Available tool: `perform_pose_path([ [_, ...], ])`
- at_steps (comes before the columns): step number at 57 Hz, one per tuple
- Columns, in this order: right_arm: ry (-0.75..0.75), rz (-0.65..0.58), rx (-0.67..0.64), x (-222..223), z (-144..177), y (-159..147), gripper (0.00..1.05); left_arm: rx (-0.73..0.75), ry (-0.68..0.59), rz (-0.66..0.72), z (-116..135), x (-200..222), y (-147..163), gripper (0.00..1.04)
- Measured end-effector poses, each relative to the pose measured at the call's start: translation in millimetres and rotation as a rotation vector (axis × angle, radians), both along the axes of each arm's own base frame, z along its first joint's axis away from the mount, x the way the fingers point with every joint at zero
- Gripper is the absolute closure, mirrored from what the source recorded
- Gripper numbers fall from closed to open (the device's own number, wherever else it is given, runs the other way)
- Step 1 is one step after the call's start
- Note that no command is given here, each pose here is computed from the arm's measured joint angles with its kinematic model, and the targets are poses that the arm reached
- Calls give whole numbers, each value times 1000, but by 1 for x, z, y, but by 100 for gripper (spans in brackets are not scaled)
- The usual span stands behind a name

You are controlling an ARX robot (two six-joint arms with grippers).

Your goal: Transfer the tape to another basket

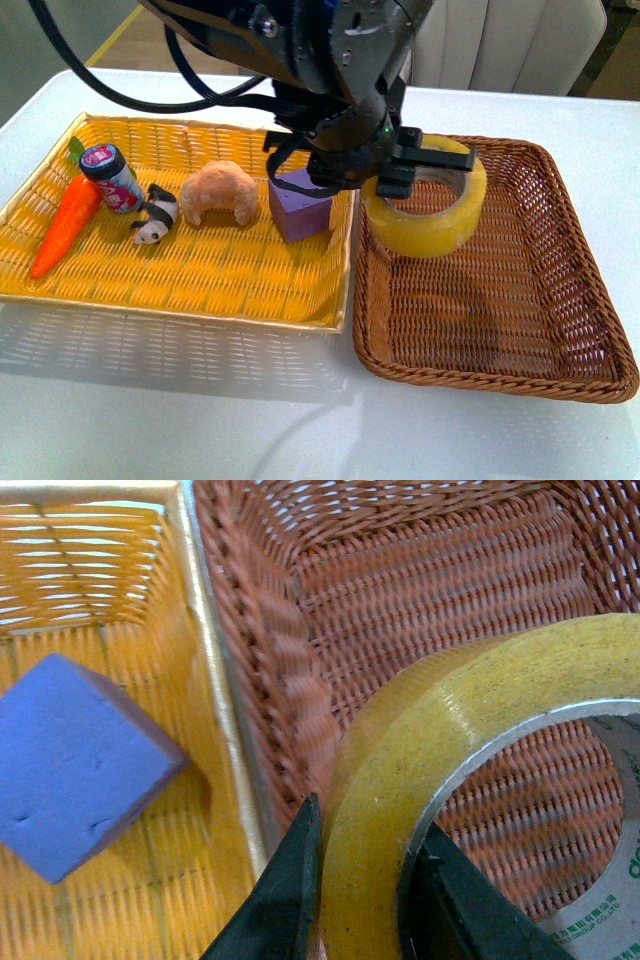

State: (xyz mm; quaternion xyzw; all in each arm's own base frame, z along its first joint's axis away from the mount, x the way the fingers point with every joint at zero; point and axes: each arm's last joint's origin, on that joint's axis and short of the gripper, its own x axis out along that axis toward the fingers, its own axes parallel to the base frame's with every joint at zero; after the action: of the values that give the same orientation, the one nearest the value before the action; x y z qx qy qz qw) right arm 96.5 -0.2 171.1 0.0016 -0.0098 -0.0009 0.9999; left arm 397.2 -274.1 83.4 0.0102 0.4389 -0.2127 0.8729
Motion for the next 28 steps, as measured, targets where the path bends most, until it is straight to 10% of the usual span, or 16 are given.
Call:
perform_pose_path([
  [28,0,0,0,0,0,0,9,18,29,-23,-18,3,-27,89],
])
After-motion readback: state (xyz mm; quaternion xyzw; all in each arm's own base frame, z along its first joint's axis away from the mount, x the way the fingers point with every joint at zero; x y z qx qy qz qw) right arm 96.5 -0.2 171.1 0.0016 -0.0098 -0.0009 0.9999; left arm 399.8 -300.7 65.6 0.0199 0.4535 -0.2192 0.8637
